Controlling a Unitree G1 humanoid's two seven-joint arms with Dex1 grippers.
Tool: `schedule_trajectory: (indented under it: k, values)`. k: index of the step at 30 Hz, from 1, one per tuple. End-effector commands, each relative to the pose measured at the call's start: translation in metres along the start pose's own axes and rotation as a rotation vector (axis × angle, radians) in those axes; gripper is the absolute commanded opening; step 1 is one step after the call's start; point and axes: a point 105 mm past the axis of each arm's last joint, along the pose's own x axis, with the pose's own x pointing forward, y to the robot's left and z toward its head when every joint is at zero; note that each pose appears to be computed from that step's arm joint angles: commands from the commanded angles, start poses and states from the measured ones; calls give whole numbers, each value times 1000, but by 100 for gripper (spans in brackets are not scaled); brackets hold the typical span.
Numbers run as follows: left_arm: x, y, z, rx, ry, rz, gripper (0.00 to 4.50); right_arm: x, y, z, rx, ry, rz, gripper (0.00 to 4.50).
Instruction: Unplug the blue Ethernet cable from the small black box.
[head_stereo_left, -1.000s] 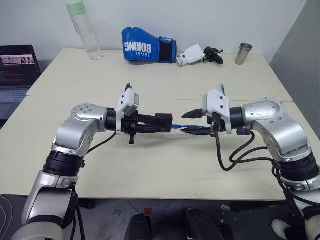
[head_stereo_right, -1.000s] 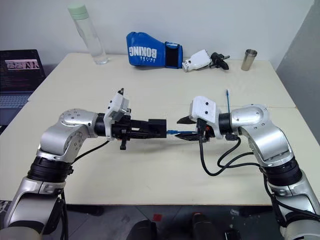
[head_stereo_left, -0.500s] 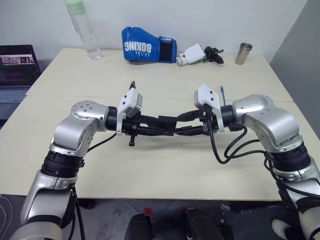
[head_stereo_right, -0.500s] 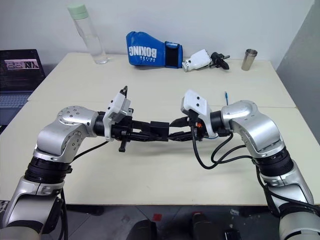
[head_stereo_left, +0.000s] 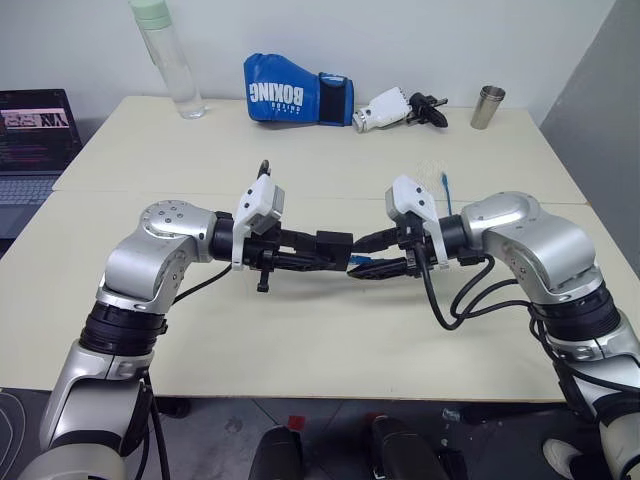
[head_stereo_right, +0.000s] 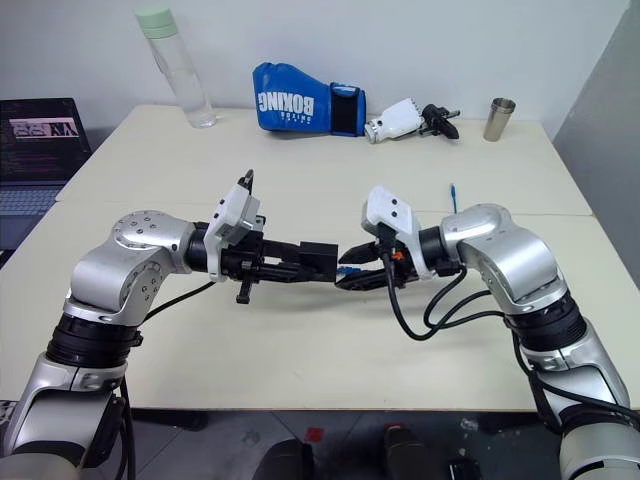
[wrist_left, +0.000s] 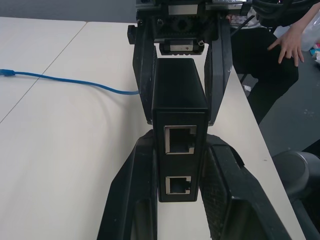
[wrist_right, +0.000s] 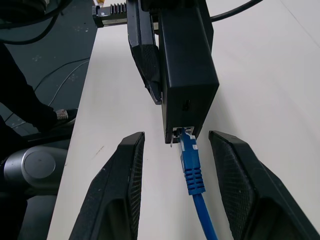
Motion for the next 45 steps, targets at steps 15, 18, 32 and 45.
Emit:
schedule_trajectory:
  k: [15,18,32,45]
  values:
    - [-5,-3,7,66,3,1,79,-5,-5,11,-65,1,4,1]
    - [-4,-3,9,65,-8,5,79,-4,-3,10,-65,4,11,0]
    - [-5,-3,6,66,2,2,79,-12,-3,2,-31,20,26,147]
    - [-4,-3,7,70,2,0,79,-3,-4,1,1,30,36,147]
